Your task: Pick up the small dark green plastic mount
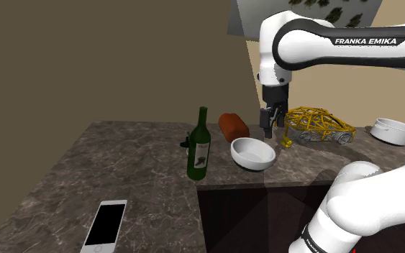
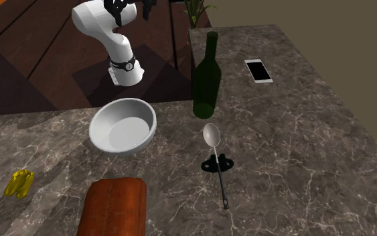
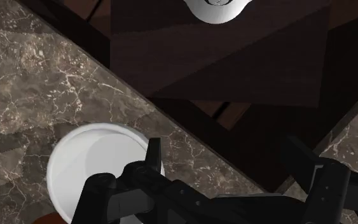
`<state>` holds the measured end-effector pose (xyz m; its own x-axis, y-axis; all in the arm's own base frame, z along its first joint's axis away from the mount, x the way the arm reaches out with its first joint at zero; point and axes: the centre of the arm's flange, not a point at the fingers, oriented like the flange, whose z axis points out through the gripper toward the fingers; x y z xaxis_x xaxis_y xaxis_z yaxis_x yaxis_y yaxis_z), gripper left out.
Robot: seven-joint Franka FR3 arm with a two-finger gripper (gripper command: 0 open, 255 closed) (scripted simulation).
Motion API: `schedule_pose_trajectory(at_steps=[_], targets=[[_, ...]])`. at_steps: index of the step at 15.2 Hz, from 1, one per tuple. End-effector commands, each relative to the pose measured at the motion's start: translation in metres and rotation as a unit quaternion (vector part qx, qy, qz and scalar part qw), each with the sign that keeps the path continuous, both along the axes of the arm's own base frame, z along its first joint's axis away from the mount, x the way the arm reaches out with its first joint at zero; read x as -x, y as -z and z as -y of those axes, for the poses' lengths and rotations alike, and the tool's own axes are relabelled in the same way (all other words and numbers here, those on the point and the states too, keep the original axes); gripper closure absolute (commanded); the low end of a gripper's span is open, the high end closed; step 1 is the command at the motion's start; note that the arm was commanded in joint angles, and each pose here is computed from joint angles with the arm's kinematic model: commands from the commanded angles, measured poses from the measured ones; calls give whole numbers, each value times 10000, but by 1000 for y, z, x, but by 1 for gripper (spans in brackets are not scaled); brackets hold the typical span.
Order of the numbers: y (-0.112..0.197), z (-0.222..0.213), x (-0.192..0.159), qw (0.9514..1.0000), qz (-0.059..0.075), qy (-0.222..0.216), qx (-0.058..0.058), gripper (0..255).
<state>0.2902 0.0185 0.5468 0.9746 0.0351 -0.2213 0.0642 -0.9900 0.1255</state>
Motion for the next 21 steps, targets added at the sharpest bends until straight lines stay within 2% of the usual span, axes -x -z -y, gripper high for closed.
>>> schedule_pose_trajectory(at_steps=[1,21], targets=[[0,0,0,10000,0,0,0,0],[133,33,-207,9970,539,-372,-423,0]])
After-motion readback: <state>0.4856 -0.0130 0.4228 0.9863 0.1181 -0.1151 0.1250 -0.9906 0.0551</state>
